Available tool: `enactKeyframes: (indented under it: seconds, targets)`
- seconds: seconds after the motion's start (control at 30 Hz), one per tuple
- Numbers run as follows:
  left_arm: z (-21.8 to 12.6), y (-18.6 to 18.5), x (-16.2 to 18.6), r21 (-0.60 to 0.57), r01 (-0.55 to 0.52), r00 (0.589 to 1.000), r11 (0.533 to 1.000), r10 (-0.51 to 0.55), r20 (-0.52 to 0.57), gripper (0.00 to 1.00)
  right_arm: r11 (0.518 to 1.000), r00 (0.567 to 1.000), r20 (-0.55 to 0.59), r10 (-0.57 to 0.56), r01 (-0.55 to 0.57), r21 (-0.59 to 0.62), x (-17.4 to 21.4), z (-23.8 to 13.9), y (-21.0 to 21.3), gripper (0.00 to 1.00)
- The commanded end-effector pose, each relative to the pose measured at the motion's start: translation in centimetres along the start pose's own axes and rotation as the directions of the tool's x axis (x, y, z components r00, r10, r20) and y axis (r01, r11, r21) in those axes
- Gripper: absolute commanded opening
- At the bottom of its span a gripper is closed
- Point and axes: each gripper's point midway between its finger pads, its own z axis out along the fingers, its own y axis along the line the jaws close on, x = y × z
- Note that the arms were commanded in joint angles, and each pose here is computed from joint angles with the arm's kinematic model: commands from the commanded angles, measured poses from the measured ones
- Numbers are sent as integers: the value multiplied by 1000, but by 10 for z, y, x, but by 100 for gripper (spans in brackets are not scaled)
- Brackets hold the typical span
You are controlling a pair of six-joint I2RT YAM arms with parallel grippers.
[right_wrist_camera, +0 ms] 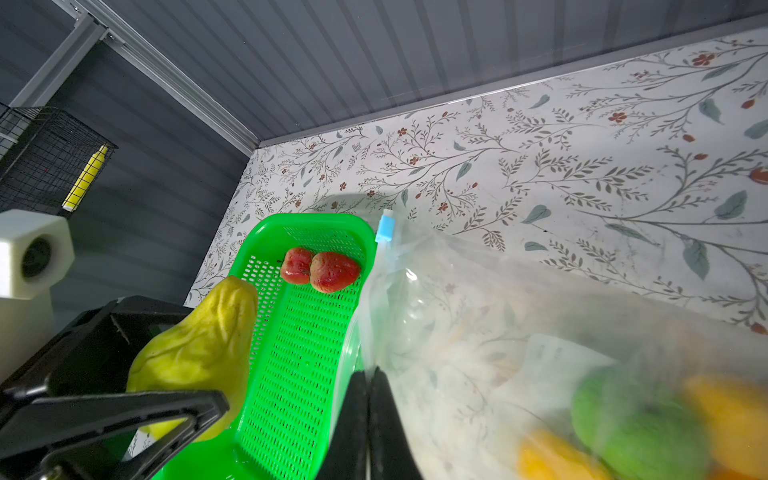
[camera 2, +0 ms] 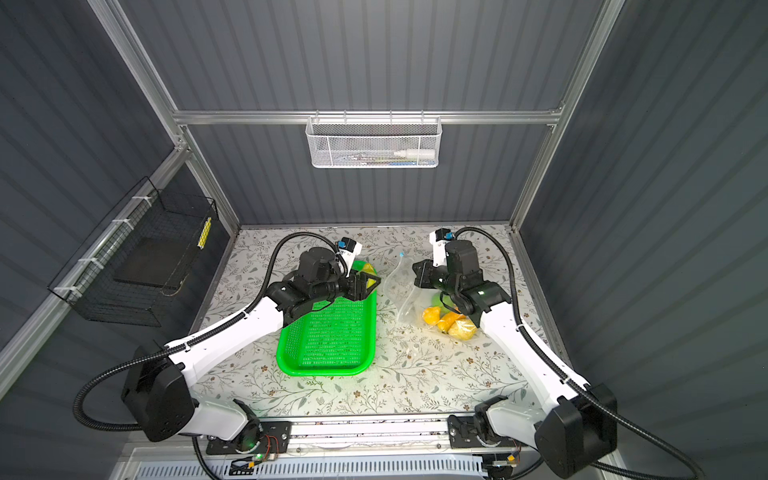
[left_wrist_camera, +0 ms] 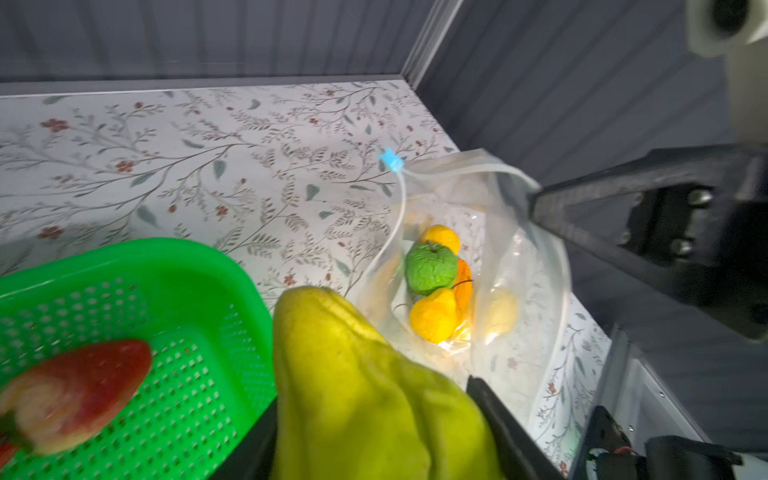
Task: Place the food in the zip-top bag and seal the zipper
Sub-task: 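Carry the pale green pear with the left gripper to the bag mouth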
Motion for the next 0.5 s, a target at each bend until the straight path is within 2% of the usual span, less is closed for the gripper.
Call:
enactKeyframes:
  seconds: [0.0, 0.23, 0.47]
  targets:
    - [8, -35, -18, 173, -65, 998, 983, 60, 32, 61, 1000, 1000, 19, -7, 7, -15, -2, -3, 5, 0]
    - [34, -60, -9, 265, -83, 996, 961, 88, -6, 61, 1000, 1000, 20, -10, 11, -15, -2, -4, 5, 0]
    - [57, -60, 6, 266, -73, 995, 961, 89, -47, 61, 1000, 1000, 17, -15, 15, -22, -1, -4, 6, 0]
